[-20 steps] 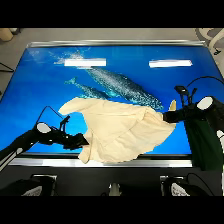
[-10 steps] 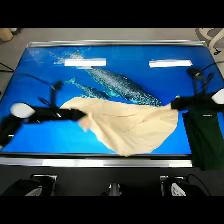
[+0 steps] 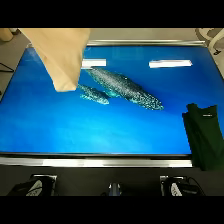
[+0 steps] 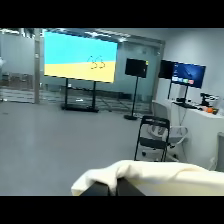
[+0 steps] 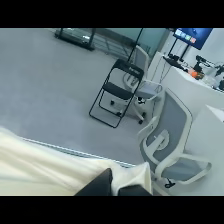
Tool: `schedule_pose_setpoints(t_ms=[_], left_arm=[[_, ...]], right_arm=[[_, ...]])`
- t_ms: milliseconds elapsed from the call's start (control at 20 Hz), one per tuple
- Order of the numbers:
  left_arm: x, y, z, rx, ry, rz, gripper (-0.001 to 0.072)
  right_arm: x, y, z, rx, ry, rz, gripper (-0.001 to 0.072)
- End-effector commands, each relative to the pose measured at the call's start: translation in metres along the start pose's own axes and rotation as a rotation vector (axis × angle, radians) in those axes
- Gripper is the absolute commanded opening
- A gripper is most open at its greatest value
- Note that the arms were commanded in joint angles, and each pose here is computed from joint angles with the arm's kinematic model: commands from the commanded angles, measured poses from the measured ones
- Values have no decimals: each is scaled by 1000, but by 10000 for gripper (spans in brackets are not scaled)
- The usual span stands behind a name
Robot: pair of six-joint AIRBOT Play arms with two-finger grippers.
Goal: Fold the shirts.
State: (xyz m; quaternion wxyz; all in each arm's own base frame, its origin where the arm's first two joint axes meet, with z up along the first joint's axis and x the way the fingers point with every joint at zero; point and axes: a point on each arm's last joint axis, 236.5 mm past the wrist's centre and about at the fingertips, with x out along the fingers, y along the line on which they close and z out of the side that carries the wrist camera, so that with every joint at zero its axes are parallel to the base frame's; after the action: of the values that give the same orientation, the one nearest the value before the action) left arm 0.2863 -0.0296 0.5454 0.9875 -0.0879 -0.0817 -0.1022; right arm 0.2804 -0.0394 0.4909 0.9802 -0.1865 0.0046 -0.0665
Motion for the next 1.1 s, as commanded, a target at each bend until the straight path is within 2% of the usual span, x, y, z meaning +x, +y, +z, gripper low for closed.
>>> schedule_pose_setpoints(t_ms=[0,400,550,700,900,1050], left_arm=[[-16,14,-7,-19,81,90,28],[-9,18,-24,-14,145,84,27],[5,31,-65,-58,260,88,28],[21,35,-147,-114,475,42,28],[34,10,-302,-198,770,-74,28],[35,10,-405,-289,893,-38,27]], right_arm=[[-30,-9,-9,-15,75,-30,17],[-12,13,-69,-9,324,70,17],[4,26,-103,-5,460,125,17],[19,48,-156,2,669,216,17],[38,116,-263,46,992,464,18],[62,148,-339,71,1112,522,18]])
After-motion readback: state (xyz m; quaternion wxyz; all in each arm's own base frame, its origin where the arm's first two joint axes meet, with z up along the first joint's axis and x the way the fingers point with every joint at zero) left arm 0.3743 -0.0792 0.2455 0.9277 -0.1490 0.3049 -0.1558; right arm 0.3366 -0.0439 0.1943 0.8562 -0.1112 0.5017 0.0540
